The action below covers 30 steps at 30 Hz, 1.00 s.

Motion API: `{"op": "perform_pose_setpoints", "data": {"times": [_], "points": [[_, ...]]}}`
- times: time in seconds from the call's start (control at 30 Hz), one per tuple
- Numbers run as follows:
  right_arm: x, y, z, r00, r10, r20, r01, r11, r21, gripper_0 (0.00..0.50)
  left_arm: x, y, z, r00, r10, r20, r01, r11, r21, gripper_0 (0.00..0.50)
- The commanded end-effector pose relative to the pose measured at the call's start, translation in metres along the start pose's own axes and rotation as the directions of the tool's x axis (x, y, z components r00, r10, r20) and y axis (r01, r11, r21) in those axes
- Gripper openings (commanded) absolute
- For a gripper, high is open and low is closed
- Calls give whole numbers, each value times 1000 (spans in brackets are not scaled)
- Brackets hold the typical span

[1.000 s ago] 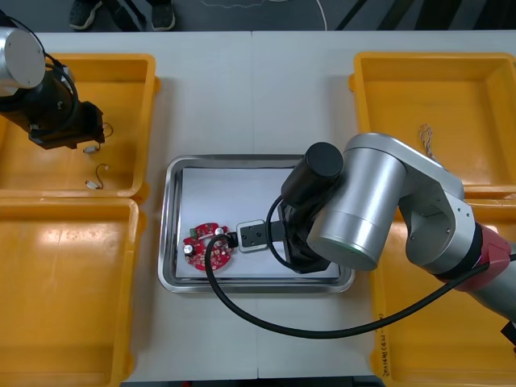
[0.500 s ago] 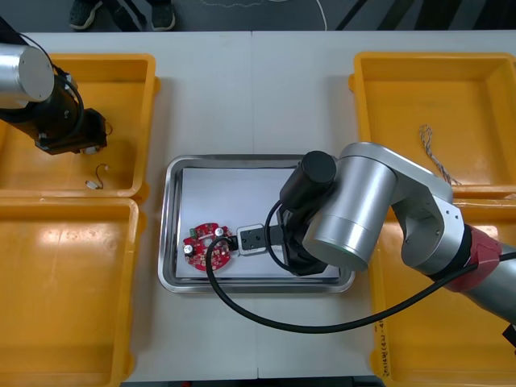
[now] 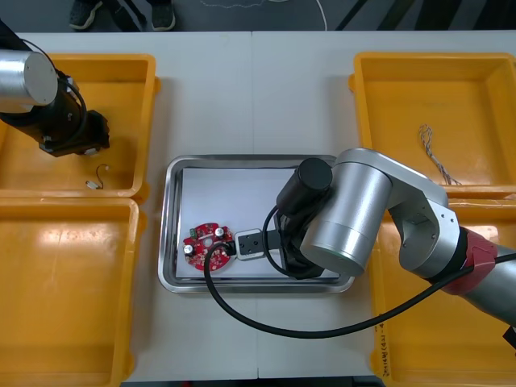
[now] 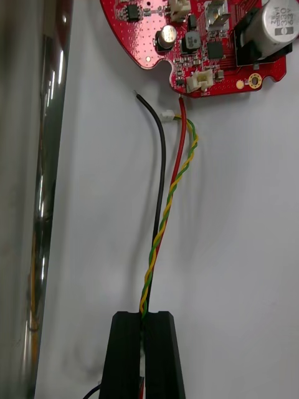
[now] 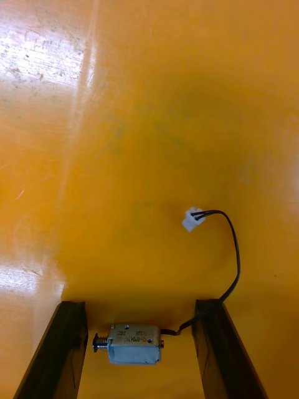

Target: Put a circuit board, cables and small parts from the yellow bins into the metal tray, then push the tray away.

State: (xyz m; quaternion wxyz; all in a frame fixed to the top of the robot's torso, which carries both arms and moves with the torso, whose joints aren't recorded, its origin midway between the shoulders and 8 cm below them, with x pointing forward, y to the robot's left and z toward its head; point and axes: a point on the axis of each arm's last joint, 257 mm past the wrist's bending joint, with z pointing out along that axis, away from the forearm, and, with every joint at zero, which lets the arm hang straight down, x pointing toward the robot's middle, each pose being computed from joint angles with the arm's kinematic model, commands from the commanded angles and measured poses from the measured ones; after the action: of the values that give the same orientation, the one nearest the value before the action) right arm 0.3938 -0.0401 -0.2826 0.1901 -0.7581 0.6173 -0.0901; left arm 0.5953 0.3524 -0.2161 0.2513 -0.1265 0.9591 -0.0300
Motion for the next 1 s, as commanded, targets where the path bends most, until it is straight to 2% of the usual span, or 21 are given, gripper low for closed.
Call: {"op": "perform_pose_setpoints", "data": {"times": [0.03, 0.07, 0.1, 0.2, 0.3, 0.63, 0.83, 1.0], "points": [[-3, -17, -7, 998, -62, 2, 62, 997, 50, 250, -10, -24, -4, 995, 95, 25, -96, 995, 17, 229], [-3, -18, -7, 998, -61, 5, 60, 997, 54, 347, -10, -24, -4, 995, 92, 23, -93, 996, 18, 140], [-5, -18, -7, 998, -62, 10, 61, 997, 57, 434, -9, -24, -4, 996, 92, 21, -92, 996, 17, 100], [-3, -18, -7, 999, -54, 8, 54, 997, 56, 486, -9, -24, -4, 996, 91, 22, -91, 996, 18, 39], [-3, -21, -9, 999, -48, 10, 47, 997, 61, 498, -8, -23, -4, 996, 91, 16, -91, 996, 16, 2], [-4, -46, -28, 999, -31, 30, 29, 996, 89, 500, -7, -18, -11, 995, 96, 1, -96, 995, 0, 0], [0, -58, -48, 999, 5, 51, -9, 998, 66, 500, -6, -12, -29, 994, 107, -20, -107, 994, -17, 0], [4, -69, -66, 996, 43, 72, -47, 997, 55, 500, -13, -13, -50, 993, 122, -8, -122, 992, -21, 0]]}}
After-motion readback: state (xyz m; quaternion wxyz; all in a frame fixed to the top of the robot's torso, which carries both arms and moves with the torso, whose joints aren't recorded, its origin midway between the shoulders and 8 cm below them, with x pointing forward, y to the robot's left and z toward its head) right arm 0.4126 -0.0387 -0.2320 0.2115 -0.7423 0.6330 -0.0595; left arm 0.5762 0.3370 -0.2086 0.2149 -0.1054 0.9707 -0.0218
